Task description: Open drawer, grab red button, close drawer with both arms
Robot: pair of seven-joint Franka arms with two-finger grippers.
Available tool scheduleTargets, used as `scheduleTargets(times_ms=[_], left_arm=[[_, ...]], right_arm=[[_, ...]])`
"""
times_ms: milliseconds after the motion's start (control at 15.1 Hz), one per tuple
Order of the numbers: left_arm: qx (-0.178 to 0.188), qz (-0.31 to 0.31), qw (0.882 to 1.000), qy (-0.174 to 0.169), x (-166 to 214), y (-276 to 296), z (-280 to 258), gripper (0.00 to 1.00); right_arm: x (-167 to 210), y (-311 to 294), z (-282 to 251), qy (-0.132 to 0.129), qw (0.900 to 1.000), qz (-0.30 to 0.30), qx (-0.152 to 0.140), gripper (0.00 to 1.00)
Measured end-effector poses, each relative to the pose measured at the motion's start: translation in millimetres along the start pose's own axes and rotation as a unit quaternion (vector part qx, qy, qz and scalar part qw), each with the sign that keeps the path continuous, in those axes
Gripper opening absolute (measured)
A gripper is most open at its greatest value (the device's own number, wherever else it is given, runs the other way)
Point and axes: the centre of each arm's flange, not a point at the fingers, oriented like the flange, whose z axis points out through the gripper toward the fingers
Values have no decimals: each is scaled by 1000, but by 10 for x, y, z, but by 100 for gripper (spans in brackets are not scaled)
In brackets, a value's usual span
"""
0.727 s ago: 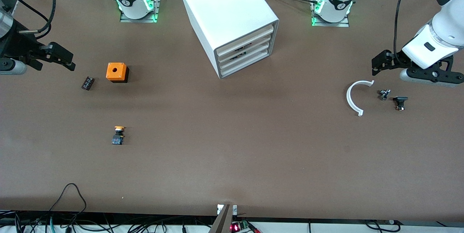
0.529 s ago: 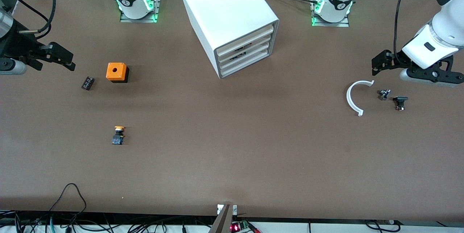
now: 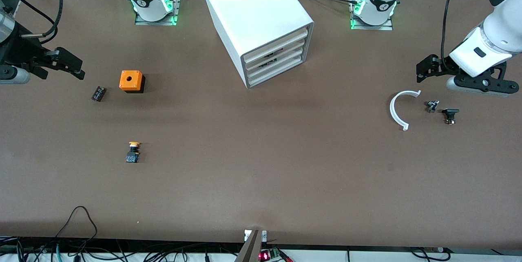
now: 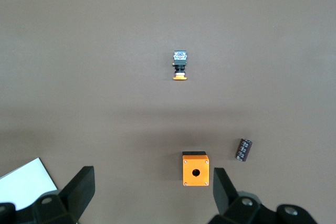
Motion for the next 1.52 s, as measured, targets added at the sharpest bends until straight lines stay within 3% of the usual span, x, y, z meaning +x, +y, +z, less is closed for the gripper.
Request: scheduleTargets(times_ms=[463,661,793,926,1124,1256,1521], left_arm=[[-1,30,1000,-7,-16,335,-1,100],[-11,32,999,-7,-10,386,8,100],[-46,41,998,-28,-25,571,89,100],[-115,47,990,-68,-27,824,272,100],[-228,77,965,-100,66,1068,553,100],[-299,127,940,-104,133,1178,754,100],[-443,201,866,-118,206,1361,1479,100]], right_arm=[[0,-21,-11,1,1000,-2,1,100],[61,-44,135,-11,1000,-4,2,100],[135,-56,307,-25,1000,-5,3,100],[190,-70,436,-34,999,-6,3,100],[274,-90,673,-53,999,-8,4,100],[327,-96,837,-66,998,-8,4,100],[421,-119,1200,-95,995,-10,5,100]])
